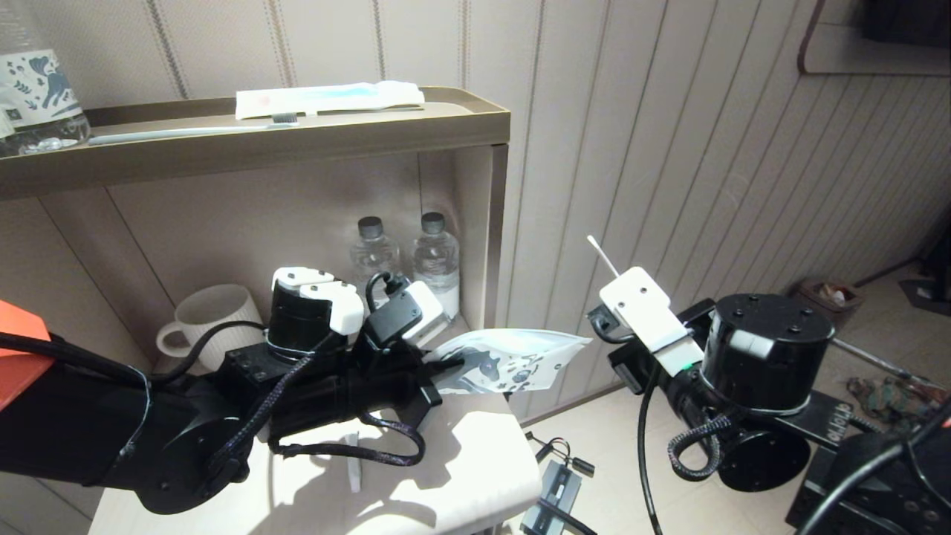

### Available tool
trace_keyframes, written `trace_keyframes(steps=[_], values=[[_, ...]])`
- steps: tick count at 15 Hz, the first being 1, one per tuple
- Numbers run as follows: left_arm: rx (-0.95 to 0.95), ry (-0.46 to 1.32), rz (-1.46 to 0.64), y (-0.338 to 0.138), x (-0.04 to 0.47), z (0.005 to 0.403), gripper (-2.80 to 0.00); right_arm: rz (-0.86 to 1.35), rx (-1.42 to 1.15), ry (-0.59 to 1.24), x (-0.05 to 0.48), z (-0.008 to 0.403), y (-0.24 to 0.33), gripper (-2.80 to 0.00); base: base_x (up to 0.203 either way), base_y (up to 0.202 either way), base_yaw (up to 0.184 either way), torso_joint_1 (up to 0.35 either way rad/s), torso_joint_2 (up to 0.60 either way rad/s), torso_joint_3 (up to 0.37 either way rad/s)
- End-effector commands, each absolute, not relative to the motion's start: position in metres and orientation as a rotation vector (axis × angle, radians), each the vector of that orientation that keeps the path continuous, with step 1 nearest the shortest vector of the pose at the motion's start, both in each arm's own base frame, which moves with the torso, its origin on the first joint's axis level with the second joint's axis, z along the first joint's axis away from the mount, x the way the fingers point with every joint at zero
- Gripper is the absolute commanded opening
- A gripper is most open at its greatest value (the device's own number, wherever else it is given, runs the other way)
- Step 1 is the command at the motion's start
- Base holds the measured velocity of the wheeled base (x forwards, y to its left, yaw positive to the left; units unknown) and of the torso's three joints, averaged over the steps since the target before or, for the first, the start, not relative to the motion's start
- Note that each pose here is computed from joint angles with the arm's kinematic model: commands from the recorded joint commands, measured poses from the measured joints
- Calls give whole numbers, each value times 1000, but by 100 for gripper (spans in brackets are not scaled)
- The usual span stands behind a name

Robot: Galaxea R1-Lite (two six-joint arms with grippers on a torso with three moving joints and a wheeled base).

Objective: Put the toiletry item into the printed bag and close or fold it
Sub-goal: Place the comb into the storage bag

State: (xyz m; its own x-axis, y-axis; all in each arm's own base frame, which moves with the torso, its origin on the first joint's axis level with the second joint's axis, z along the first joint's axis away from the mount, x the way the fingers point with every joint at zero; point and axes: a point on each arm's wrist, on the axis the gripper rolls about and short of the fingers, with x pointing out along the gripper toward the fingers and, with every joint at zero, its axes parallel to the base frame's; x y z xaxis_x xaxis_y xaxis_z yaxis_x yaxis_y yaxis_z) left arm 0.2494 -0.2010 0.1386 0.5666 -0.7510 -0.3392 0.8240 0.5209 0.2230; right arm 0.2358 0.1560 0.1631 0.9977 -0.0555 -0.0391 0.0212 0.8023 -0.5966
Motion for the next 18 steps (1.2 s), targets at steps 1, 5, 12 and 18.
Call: trace_keyframes(steps=[1, 5, 12, 18], values=[[376, 185, -950, -199, 247, 145, -280, -38, -574, 7, 239, 175, 165, -280, 0, 0, 0, 0, 0, 0], [369, 162, -943, -195, 242, 155, -280, -15, -539, -20, 222, 181, 186, -280, 0, 0, 0, 0, 0, 0], [330, 117, -926, -179, 222, 188, -280, -48, -472, -55, 200, 202, 194, -280, 0, 0, 0, 0, 0, 0], [327, 118, -924, -177, 220, 188, -280, -26, -492, 2, 188, 218, 182, -280, 0, 0, 0, 0, 0, 0]])
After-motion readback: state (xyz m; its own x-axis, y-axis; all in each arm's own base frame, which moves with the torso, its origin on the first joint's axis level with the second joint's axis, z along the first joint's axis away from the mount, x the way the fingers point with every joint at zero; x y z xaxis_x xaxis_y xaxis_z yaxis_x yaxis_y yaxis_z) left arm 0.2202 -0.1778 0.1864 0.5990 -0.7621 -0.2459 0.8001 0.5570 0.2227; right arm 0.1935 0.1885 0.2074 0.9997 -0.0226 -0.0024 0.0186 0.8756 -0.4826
